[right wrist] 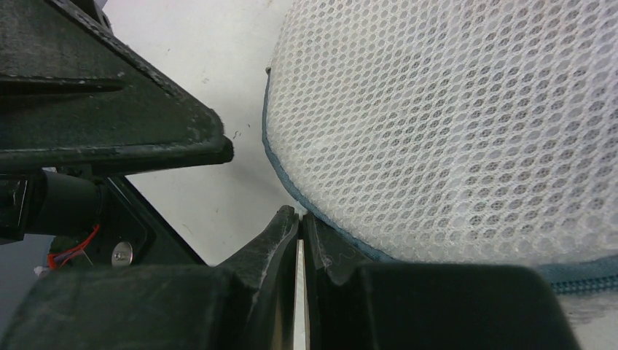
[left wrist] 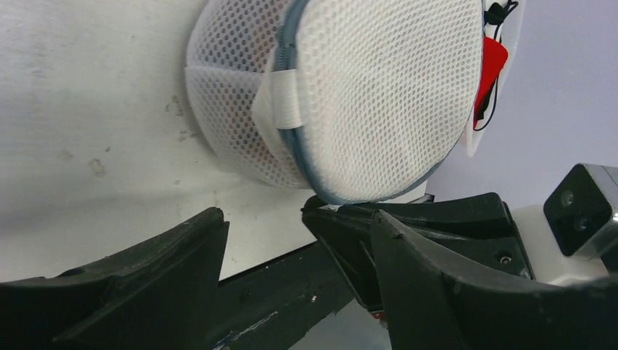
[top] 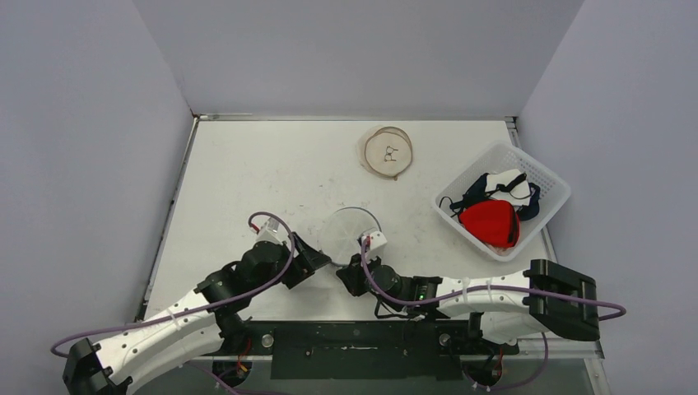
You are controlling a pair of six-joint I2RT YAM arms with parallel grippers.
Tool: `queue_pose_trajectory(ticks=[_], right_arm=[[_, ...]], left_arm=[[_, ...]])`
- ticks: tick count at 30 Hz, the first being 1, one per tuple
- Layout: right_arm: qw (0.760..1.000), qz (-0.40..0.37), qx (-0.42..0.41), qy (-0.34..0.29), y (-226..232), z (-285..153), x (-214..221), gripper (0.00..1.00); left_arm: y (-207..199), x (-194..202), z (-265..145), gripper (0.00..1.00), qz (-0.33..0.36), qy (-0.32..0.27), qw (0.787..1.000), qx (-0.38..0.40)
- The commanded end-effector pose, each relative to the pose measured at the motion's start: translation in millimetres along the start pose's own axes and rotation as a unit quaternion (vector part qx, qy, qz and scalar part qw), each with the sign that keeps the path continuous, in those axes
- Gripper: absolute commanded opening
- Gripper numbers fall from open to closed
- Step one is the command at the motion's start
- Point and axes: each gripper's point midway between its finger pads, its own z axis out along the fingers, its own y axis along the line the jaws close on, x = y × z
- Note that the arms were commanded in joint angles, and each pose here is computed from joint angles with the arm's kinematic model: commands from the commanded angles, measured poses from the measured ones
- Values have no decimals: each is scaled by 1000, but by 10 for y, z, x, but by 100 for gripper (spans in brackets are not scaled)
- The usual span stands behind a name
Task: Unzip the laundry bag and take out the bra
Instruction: Unzip the laundry bag at the center of the board.
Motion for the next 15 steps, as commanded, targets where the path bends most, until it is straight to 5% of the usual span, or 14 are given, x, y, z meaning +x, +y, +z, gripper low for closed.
queue_pose_trajectory(ticks=[1, 6, 15], right_arm=[[999, 7, -33, -25, 260, 55, -203, 5], [999, 2, -33, -18, 286, 67, -183, 5], [999, 1, -38, -18, 317, 35, -172, 5]], left_arm=[[-492, -75, 80, 64, -24, -15, 997, 74], [-511, -79, 187, 46, -26, -17, 997, 69], [-369, -108, 318, 36, -28, -25, 998, 42]])
